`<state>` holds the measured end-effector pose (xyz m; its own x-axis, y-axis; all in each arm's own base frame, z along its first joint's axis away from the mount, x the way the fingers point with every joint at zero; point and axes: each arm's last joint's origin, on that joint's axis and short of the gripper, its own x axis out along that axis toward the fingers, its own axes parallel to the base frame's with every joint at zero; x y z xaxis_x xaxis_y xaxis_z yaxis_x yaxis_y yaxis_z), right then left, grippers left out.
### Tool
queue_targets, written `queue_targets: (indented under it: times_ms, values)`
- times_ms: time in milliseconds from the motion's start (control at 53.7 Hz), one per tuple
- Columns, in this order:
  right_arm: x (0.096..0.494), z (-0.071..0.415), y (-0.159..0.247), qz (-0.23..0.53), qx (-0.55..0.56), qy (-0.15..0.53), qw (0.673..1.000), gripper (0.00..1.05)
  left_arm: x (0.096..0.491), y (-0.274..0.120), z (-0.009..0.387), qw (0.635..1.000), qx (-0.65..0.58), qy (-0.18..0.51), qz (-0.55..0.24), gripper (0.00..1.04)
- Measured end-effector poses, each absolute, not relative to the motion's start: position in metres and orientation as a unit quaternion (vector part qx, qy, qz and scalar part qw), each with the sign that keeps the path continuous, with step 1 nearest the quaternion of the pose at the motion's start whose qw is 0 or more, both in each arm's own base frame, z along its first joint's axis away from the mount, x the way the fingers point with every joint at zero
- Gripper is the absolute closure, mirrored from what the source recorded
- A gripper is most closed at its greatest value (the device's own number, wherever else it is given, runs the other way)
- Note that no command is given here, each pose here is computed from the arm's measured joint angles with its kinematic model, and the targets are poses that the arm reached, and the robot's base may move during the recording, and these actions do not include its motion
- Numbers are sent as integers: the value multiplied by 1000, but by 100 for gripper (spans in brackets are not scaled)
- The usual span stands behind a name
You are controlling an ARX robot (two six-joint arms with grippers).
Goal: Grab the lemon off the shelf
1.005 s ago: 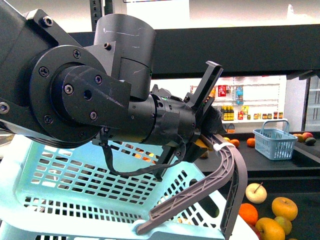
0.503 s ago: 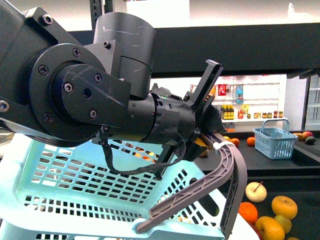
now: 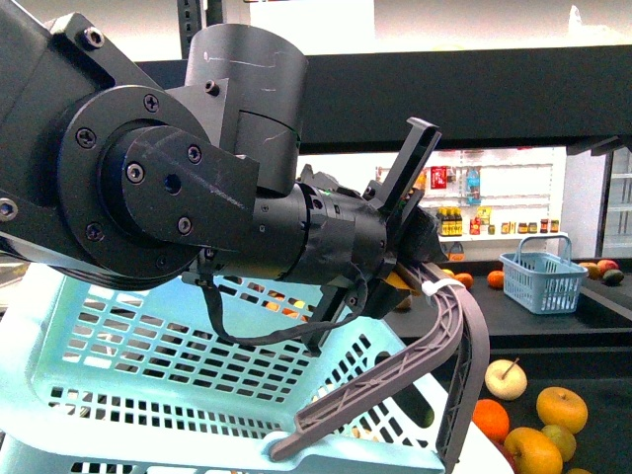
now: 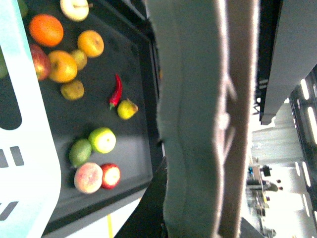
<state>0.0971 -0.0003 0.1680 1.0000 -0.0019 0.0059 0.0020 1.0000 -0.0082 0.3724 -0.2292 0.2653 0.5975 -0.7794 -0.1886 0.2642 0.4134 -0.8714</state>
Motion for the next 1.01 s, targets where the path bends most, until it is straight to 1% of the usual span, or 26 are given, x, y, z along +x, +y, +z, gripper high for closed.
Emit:
queue_targets:
  times_ms: [56, 130, 205, 372, 465, 558, 707, 819, 1005]
  values:
    - [97, 168, 0, -1, -4, -3, 1000, 6, 373, -230, 266, 799, -436, 267, -315, 98]
    - [97, 168, 0, -1, -4, -3, 1000, 8, 374, -229, 268, 815, -438, 237, -296, 98]
    - [97, 168, 0, -1, -4, -3, 1000, 8, 377, -225, 271, 823, -435, 219, -292, 98]
    - [97, 168, 0, -1, -4, -3, 1000, 8, 382, -212, 270, 824, -462, 193, -265, 98]
    - [97, 168, 0, -1, -4, -3, 1000, 8, 386, -194, 271, 822, -493, 159, -236, 98]
    - [97, 168, 0, -1, -4, -3, 1000, 8, 388, -171, 274, 814, -530, 119, -208, 98]
    - [97, 168, 0, -1, -4, -3, 1000, 8, 392, -125, 283, 791, -591, 44, -155, 98]
    - [97, 168, 0, -1, -4, -3, 1000, 8, 394, -81, 287, 773, -622, -15, -124, 98]
    - [97, 168, 0, -1, -4, -3, 1000, 8, 395, -28, 284, 762, -637, -48, -107, 98]
